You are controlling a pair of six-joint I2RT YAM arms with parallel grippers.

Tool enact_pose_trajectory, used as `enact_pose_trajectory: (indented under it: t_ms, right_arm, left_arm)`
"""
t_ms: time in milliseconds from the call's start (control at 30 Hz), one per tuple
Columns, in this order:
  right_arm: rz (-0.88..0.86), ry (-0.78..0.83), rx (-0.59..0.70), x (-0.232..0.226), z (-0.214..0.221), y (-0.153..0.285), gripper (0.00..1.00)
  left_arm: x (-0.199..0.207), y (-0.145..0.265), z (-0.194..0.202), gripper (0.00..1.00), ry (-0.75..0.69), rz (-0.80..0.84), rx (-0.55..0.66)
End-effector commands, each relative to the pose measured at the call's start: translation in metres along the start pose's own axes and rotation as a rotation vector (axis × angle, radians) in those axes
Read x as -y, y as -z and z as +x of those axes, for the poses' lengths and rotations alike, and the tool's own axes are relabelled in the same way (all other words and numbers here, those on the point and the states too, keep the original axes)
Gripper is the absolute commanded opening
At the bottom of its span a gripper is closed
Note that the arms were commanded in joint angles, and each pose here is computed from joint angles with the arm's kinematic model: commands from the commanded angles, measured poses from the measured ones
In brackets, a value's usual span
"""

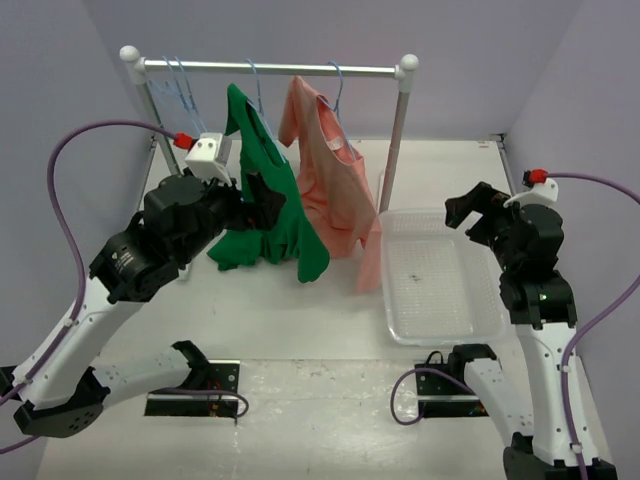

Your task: Remove the t-shirt from the hanger

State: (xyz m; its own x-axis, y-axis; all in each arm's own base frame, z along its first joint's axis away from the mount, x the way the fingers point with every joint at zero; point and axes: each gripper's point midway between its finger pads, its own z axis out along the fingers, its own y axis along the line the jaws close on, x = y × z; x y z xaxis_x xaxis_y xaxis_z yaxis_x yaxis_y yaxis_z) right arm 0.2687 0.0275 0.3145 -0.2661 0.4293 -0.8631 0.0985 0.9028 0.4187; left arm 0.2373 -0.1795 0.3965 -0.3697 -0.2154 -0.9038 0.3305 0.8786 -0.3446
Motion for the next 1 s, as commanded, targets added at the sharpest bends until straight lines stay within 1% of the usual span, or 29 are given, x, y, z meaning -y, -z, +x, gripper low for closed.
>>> enact_pose_trajectory:
  t_ms: [0, 133, 167, 233, 267, 333, 367, 433, 467, 500, 533, 567, 600, 700, 800, 833, 867, 933, 967]
  right_arm:
    - [-0.002, -0.002, 0.029, -0.001, -0.007, 0.007, 0.99]
    - [-0.053, 0.034, 0.032, -0.007, -0.005, 0.012, 0.99]
    - [-0.086, 0.044, 0.044, -0.012, -0.005, 0.014, 0.99]
    - [-0.097, 0.032, 0.06, -0.013, -0.006, 0.017, 0.99]
    - [-0.097, 0.029, 0.06, -0.013, -0.004, 0.015, 0.99]
    - [-0.101, 0.031, 0.057, -0.013, -0.003, 0.014, 0.99]
    - [-0.095, 0.031, 0.048, -0.012, -0.002, 0.013, 0.99]
    - [-0.086, 0.035, 0.029, -0.01, 0.002, 0.01, 0.99]
    - [-0.083, 0.037, 0.019, -0.009, 0.004, 0.009, 0.99]
    - [-0.076, 0.038, 0.008, -0.008, 0.005, 0.006, 0.99]
    - [-0.075, 0.039, 0.002, -0.008, 0.007, 0.004, 0.99]
    - [-0.07, 0.042, -0.006, -0.006, 0.009, 0.003, 0.99]
    - [-0.064, 0.043, -0.015, -0.005, 0.011, 0.001, 0.99]
    - [-0.051, 0.045, -0.016, -0.002, 0.013, -0.001, 0.99]
    - [-0.057, 0.046, -0.007, -0.003, 0.011, -0.001, 0.99]
    - [-0.058, 0.046, -0.004, -0.003, 0.011, -0.001, 0.99]
    - [-0.058, 0.048, -0.005, -0.003, 0.011, -0.001, 0.99]
    - [-0.055, 0.05, -0.009, -0.001, 0.014, -0.002, 0.99]
    - [-0.052, 0.051, -0.006, -0.001, 0.014, -0.002, 0.99]
  left_arm:
    - [0.003, -0.006, 0.0, 1.0, 0.014, 0.002, 0.004]
    - [0.019, -0.008, -0.015, 1.0, 0.006, 0.059, 0.023]
    - [0.034, -0.005, -0.03, 1.0, -0.007, 0.116, 0.038]
    - [0.055, 0.0, -0.045, 1.0, -0.016, 0.21, 0.047]
    - [0.063, -0.004, -0.049, 1.0, -0.029, 0.236, 0.042]
    - [0.08, 0.001, -0.07, 1.0, -0.026, 0.298, 0.082]
    - [0.088, -0.01, -0.066, 1.0, -0.036, 0.321, 0.059]
    - [0.104, -0.012, -0.077, 1.0, -0.042, 0.377, 0.069]
    - [0.11, -0.03, -0.07, 1.0, -0.063, 0.384, 0.037]
    - [0.115, -0.035, -0.07, 1.0, -0.07, 0.395, 0.025]
    - [0.123, -0.032, -0.084, 1.0, -0.074, 0.42, 0.05]
    - [0.131, -0.047, -0.076, 1.0, -0.104, 0.445, 0.013]
    - [0.133, -0.051, -0.076, 1.0, -0.113, 0.447, 0.006]
    - [0.138, -0.071, -0.084, 1.0, -0.118, 0.424, 0.021]
    - [0.124, -0.106, -0.082, 1.0, -0.095, 0.298, 0.037]
    - [0.113, -0.118, -0.083, 1.0, -0.087, 0.221, 0.058]
    - [0.107, -0.131, -0.078, 1.0, -0.077, 0.176, 0.052]
    - [0.092, -0.146, -0.075, 1.0, -0.055, 0.073, 0.065]
    - [0.088, -0.15, -0.075, 1.0, -0.05, 0.05, 0.07]
